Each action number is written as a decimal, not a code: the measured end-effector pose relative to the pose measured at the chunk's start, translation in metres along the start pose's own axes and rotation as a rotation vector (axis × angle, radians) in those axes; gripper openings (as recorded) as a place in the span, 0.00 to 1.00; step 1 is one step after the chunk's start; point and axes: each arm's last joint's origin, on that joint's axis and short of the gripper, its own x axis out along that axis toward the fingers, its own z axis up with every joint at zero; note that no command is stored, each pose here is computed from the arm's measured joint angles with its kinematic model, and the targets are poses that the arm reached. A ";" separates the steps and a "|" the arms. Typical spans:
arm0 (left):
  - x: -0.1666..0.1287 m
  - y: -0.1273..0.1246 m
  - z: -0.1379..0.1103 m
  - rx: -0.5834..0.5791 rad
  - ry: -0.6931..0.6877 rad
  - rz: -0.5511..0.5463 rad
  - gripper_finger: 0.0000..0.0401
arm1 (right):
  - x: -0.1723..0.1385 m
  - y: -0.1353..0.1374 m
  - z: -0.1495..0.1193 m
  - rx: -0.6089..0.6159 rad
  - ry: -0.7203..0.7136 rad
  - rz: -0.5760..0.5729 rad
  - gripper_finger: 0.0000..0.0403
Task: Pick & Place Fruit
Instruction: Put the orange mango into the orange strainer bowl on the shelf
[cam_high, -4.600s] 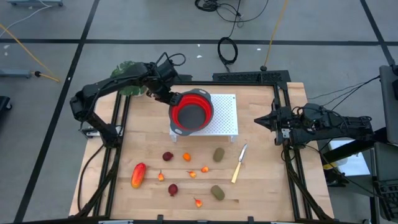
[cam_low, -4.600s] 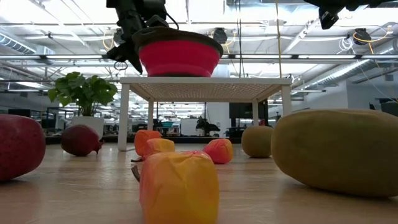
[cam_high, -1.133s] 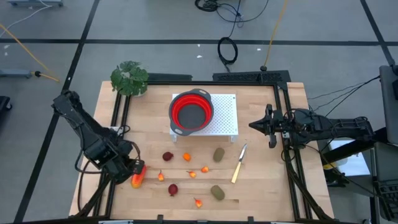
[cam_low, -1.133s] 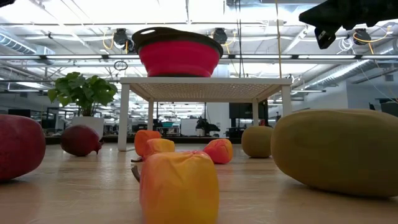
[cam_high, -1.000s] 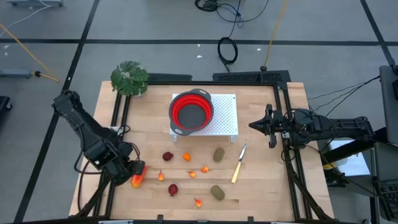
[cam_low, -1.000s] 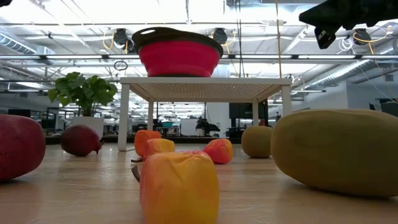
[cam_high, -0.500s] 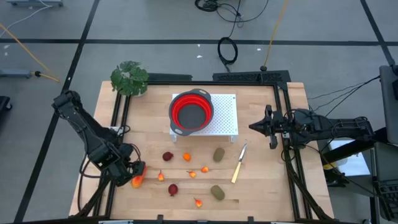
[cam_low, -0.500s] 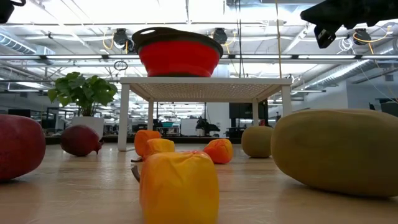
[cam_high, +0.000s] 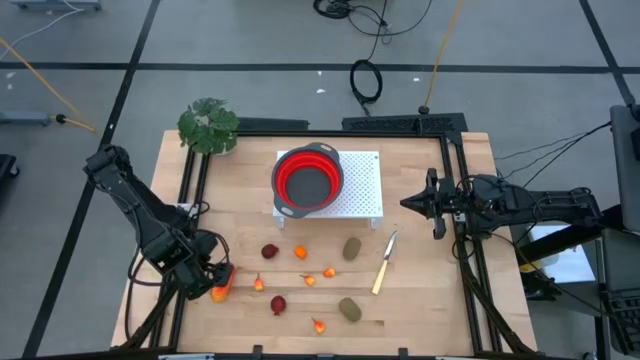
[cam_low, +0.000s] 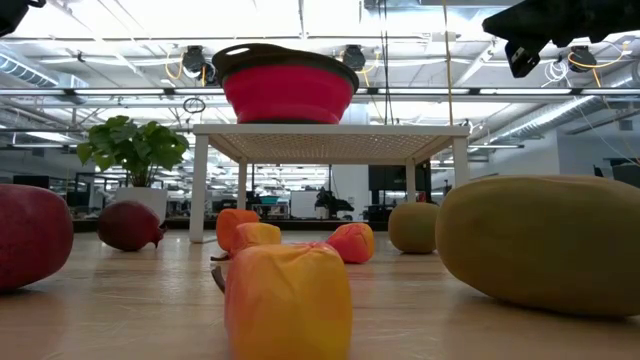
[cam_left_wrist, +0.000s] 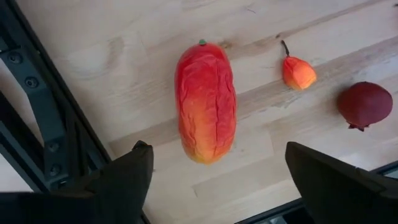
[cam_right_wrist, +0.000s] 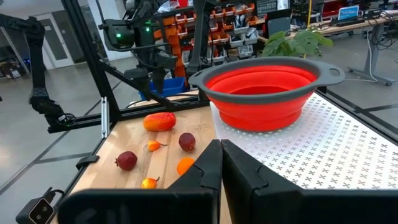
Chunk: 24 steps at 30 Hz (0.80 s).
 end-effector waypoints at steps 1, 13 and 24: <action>0.000 0.000 0.000 0.005 0.000 0.000 0.96 | 0.000 0.000 0.000 0.000 0.000 0.000 0.00; 0.003 -0.004 0.003 0.024 -0.146 -0.064 0.92 | 0.000 0.000 0.000 0.000 -0.001 -0.003 0.00; 0.032 -0.013 -0.007 0.103 -0.145 0.113 0.96 | 0.000 0.000 0.000 0.000 -0.001 -0.004 0.00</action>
